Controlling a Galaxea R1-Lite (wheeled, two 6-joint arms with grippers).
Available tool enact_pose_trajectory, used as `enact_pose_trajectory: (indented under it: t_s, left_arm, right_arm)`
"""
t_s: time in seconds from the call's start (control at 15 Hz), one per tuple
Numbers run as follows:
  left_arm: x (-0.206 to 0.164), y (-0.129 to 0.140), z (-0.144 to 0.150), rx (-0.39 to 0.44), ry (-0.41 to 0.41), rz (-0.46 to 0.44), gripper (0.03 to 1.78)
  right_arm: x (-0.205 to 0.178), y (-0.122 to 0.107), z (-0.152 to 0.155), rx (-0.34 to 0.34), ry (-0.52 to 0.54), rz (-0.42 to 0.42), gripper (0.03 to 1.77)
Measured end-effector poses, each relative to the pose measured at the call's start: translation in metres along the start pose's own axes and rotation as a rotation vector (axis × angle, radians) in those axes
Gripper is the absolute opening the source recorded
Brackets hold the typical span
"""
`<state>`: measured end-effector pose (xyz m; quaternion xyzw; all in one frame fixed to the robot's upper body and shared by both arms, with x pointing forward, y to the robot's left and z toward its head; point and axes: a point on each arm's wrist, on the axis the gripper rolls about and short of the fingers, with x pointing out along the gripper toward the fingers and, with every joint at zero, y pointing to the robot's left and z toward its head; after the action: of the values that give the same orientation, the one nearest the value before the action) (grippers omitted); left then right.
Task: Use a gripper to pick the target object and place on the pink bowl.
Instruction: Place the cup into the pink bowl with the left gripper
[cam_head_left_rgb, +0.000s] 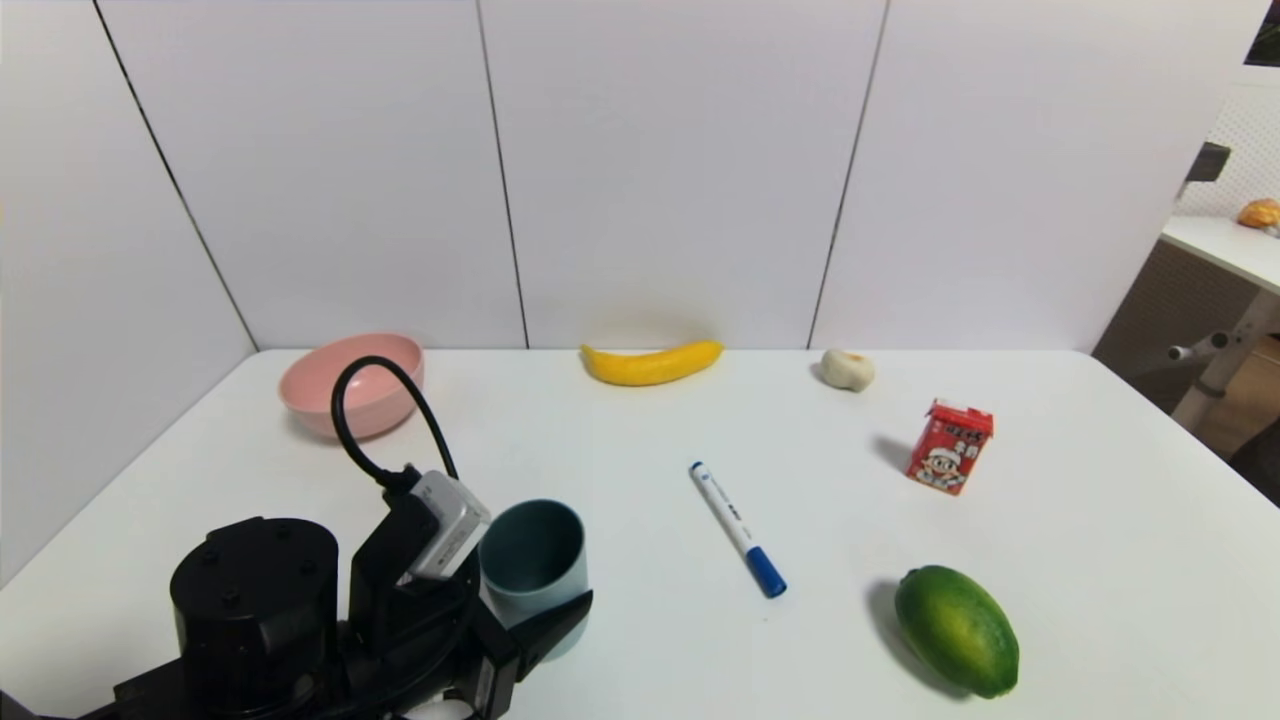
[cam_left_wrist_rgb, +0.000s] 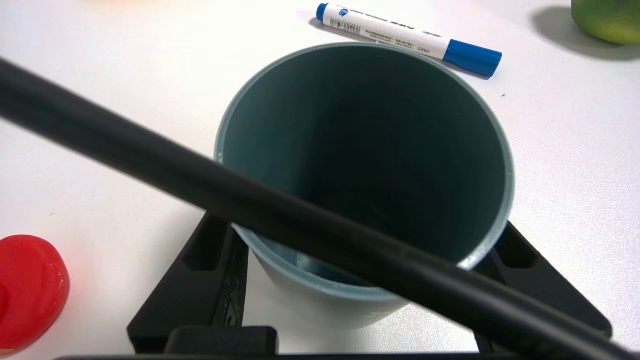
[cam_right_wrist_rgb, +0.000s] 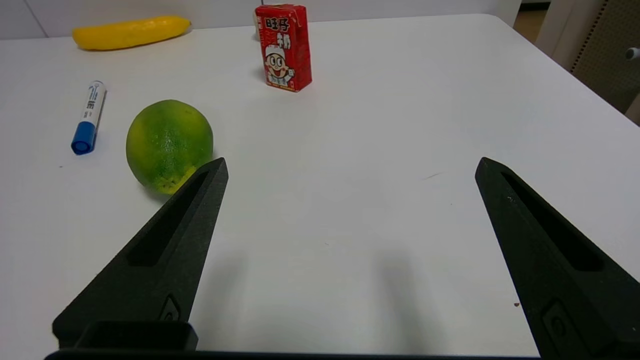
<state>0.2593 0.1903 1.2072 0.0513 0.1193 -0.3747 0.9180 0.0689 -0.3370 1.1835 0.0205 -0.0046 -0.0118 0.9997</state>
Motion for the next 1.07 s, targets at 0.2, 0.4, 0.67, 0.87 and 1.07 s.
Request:
enact_pose_trajectory:
  t_s: [0.2,0.4,0.67,0.87,1.07]
  left_arm:
    - [0.003,0.001,0.01,0.008,-0.037,0.009,1.15]
    - [0.006,0.019,0.048,0.025,-0.19,0.11,1.15]
    - [-0.007,0.073,0.103,0.013,-0.256,0.331,1.15]
    - [-0.026,0.122,0.129,-0.026,-0.201,0.516,1.15]
    - [-0.03,0.168,0.128,-0.077,-0.109,0.654,1.14]
  right_arm:
    - [0.0,0.0,0.0,0.0,0.0,0.0,1.71]
    - [0.0,0.0,0.0,0.0,0.0,0.0,1.71]
    - [0.0,0.0,0.0,0.0,0.0,0.0,1.71]
    - [0.0,0.0,0.0,0.0,0.0,-0.001,1.71]
    - [0.0,0.0,0.0,0.0,0.0,0.0,1.71]
